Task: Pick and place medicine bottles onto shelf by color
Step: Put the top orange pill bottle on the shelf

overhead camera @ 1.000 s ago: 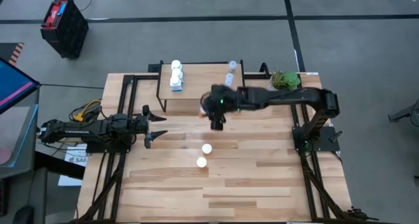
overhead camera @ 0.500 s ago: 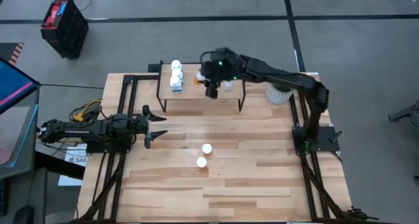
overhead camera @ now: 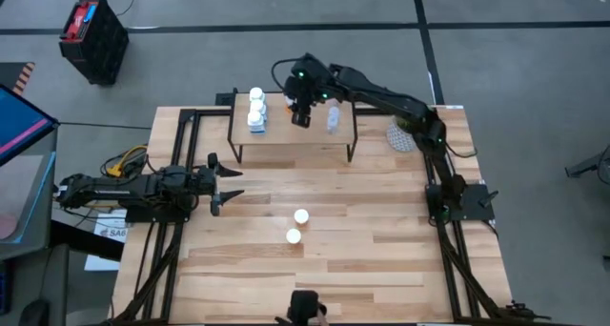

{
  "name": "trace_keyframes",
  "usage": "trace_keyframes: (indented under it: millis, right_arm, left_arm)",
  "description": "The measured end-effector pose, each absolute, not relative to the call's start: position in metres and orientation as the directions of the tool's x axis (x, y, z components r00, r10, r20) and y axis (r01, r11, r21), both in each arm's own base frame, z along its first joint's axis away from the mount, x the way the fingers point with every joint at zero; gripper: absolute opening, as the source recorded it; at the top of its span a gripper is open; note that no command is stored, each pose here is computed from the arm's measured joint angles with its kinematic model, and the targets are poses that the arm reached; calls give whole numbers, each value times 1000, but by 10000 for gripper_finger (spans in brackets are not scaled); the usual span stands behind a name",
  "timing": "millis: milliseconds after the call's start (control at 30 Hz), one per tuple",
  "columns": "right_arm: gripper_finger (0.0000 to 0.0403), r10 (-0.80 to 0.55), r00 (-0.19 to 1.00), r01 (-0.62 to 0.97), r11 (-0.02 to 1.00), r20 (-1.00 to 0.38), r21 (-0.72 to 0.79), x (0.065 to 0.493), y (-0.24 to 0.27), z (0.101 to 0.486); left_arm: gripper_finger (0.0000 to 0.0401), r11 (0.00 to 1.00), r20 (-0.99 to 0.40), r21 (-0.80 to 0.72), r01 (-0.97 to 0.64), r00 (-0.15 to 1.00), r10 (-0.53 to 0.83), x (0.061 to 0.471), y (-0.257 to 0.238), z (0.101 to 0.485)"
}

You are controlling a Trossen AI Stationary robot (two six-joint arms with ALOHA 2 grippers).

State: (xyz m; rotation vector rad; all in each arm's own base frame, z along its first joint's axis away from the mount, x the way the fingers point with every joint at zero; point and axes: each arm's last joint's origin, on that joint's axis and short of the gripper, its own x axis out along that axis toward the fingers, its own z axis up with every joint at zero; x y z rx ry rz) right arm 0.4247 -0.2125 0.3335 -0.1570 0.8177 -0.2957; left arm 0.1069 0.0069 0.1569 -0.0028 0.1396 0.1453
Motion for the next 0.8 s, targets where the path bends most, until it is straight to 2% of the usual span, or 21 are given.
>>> trace_keyframes:
  millis: [467, 800]
  right_arm:
    - [200, -274, 578, 197, 961, -769, -195, 418, -217, 324]
    - [201, -279, 599, 198, 960, -750, -199, 421, -214, 326]
  left_arm:
    - [254, 990, -140, -15, -139, 981, 136, 107, 7, 157]
    - [254, 990, -140, -23, -140, 981, 136, 107, 7, 157]
